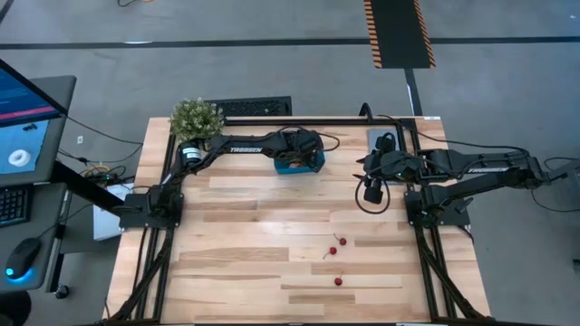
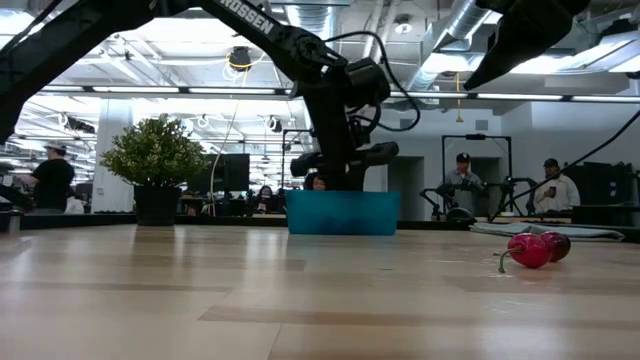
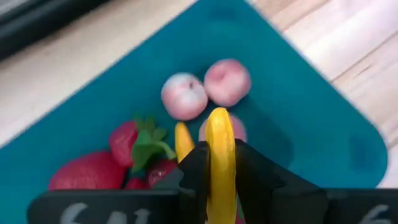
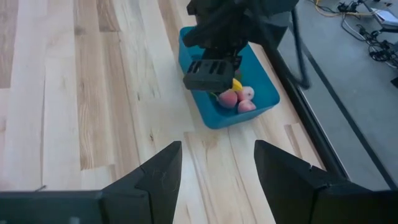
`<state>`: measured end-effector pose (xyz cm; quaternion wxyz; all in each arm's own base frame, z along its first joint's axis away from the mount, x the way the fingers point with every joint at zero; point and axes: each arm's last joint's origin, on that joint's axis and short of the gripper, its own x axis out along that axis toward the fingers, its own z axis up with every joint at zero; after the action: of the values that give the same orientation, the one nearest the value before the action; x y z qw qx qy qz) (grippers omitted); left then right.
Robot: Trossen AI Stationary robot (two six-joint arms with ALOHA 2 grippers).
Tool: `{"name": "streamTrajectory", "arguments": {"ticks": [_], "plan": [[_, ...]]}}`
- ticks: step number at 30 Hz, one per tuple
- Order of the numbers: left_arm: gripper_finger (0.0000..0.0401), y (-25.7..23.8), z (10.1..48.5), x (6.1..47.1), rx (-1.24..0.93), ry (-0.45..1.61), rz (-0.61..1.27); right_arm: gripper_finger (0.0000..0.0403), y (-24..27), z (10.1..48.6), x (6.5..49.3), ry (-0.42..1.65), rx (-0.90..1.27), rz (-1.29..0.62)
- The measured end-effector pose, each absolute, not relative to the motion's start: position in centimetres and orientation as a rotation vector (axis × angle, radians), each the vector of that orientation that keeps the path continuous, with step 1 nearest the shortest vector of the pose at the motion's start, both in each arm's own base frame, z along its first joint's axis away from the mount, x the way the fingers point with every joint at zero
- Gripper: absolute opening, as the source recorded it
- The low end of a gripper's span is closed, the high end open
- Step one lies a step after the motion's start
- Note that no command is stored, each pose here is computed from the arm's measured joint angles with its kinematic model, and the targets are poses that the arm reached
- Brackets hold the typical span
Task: Pick and placing Produce into tupperware
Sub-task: Put the corn into the blue bin, then put the cherry into the blue bin
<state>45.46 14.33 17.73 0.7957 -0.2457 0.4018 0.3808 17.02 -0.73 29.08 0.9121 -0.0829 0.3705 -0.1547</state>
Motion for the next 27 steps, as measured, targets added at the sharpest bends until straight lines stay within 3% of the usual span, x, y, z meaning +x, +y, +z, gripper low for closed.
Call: {"name": "streamTrajectory", "arguments": {"ticks": [4,14,22,27], "plan": [[0.0082,14.1,17.8,45.6,-0.489,0.863,0.81,0.0225,-0.7,29.0,17.0,0.772,-0.172,-0.318],[0.0202,13.7,18.2,45.7,-0.477,0.881,0.791,0.0225,-0.7,29.0,16.9,0.778,-0.174,-0.318],[0.0201,11.3,22.0,46.6,-0.384,0.912,0.724,0.0225,-0.7,28.9,16.8,0.789,-0.176,-0.317],[0.0188,6.3,24.0,47.5,-0.32,0.953,0.571,0.0225,-0.7,28.8,16.7,0.806,-0.179,-0.316]]}}
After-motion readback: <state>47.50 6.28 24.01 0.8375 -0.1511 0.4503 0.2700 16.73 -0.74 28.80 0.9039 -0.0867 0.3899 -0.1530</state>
